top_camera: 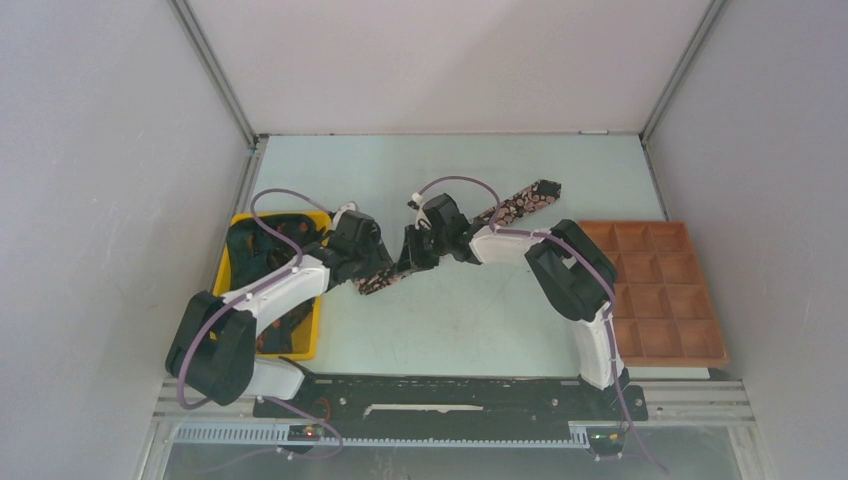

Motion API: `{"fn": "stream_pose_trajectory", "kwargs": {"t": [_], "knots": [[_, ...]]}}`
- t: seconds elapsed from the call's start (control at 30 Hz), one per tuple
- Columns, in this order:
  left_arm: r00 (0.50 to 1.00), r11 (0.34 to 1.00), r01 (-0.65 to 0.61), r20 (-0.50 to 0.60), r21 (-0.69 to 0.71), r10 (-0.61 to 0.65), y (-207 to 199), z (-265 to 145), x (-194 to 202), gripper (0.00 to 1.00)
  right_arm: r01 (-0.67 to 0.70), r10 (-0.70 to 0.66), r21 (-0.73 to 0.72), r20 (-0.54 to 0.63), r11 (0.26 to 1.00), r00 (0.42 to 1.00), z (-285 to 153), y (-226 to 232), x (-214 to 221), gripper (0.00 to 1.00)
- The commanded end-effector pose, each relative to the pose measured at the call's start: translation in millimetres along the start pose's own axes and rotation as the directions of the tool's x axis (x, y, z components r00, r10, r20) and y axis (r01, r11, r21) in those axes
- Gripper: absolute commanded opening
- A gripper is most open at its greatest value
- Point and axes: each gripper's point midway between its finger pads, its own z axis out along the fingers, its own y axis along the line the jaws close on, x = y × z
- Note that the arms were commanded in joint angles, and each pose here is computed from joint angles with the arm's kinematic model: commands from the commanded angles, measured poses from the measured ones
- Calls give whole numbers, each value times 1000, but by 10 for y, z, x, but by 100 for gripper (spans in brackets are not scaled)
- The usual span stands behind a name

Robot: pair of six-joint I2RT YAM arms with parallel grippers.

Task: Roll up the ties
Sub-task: Roll the tie at the center of the board.

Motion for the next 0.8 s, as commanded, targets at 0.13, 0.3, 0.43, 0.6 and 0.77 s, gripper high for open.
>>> {"fn": "stream_pose_trajectory", "kwargs": {"t": [0.13, 0.3, 0.43, 0.6, 0.77], "knots": [[994, 999, -19, 103, -37, 23, 94, -209, -259, 57, 99, -91, -92, 86, 991, 992, -177, 464, -195, 18], [995, 996, -30, 94, -85, 38, 286, -196, -344, 49, 121, -117, -76, 57, 990, 992, -109, 496, -47, 18], [996, 985, -65, 57, -158, 75, 437, -130, -396, 41, 131, -130, -66, 22, 989, 991, 4, 512, 130, 17], [996, 971, -90, -8, -221, 90, 602, 33, -422, 33, 156, -157, -50, -16, 986, 987, 169, 493, 350, 15], [987, 966, -139, -104, -218, 119, 582, 208, -393, 26, 170, -171, -25, -27, 985, 985, 323, 384, 501, 14]]}}
